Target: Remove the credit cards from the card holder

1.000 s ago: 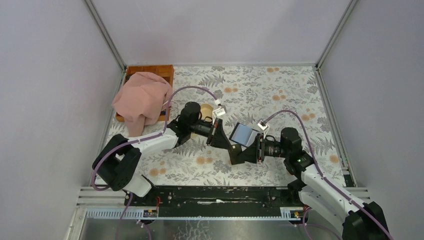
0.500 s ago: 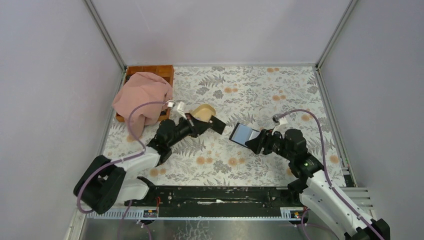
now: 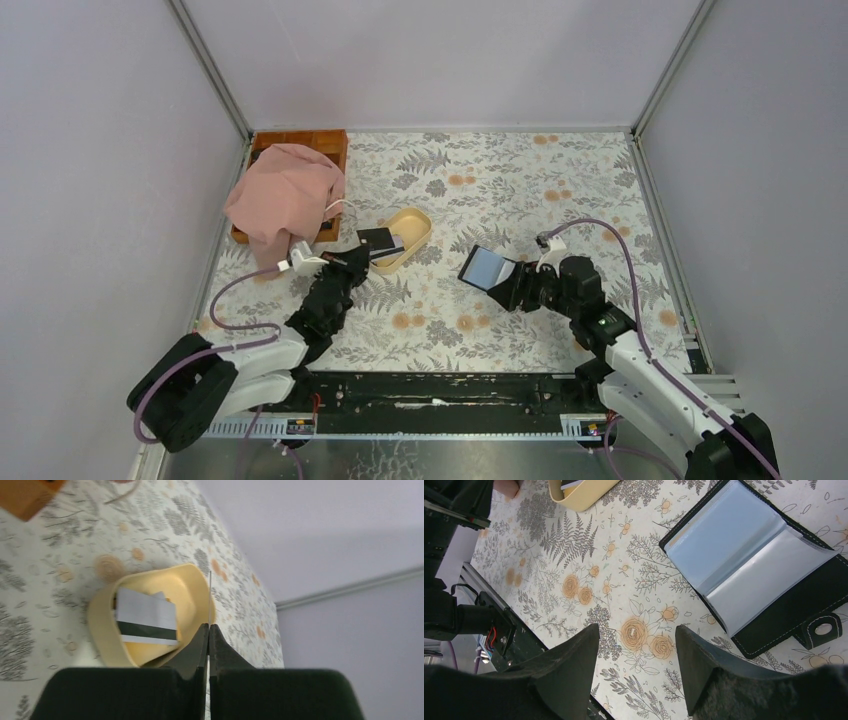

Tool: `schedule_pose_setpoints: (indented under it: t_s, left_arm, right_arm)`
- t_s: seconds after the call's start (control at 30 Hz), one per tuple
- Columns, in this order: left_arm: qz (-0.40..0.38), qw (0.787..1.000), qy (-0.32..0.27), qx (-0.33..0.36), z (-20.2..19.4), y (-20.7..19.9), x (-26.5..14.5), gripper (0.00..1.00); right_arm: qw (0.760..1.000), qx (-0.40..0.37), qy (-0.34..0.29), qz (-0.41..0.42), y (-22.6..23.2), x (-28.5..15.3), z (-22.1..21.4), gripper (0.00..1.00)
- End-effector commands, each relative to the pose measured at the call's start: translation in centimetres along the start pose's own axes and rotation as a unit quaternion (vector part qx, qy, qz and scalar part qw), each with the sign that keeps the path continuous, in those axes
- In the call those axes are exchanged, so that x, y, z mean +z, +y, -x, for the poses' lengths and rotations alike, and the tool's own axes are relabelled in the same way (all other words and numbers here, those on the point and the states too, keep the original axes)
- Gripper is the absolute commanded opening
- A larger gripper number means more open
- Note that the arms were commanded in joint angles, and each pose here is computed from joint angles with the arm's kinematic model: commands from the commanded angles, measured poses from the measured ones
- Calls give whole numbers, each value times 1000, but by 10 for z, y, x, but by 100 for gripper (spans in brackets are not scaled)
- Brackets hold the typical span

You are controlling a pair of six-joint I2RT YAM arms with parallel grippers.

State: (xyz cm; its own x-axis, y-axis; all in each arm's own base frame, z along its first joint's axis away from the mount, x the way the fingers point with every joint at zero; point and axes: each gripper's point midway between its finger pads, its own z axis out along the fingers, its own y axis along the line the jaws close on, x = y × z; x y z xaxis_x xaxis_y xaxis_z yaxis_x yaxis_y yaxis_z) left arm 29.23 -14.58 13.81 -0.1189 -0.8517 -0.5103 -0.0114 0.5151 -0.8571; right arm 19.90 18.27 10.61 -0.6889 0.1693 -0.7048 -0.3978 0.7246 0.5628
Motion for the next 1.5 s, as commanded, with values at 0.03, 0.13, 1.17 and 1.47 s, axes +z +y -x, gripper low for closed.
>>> schedule_pose_setpoints:
  t_s: [0.03, 0.13, 1.17, 1.47]
  left_arm:
    - [43, 995, -72, -46, 17, 22, 6, 0]
    - [46, 995, -73, -46, 13, 25, 11, 0]
    - [75, 996, -18, -34, -34, 48, 35, 8]
    - [96, 995, -22, -20, -29, 58, 29, 35]
  right_arm:
    - [999, -19, -13, 24, 8, 4, 9, 65]
    - [999, -19, -16, 21, 7, 3, 9, 65]
    - [1000, -15, -13, 7, 1, 3, 7, 64]
    - [1000, -14, -12, 7, 1, 4, 6, 64]
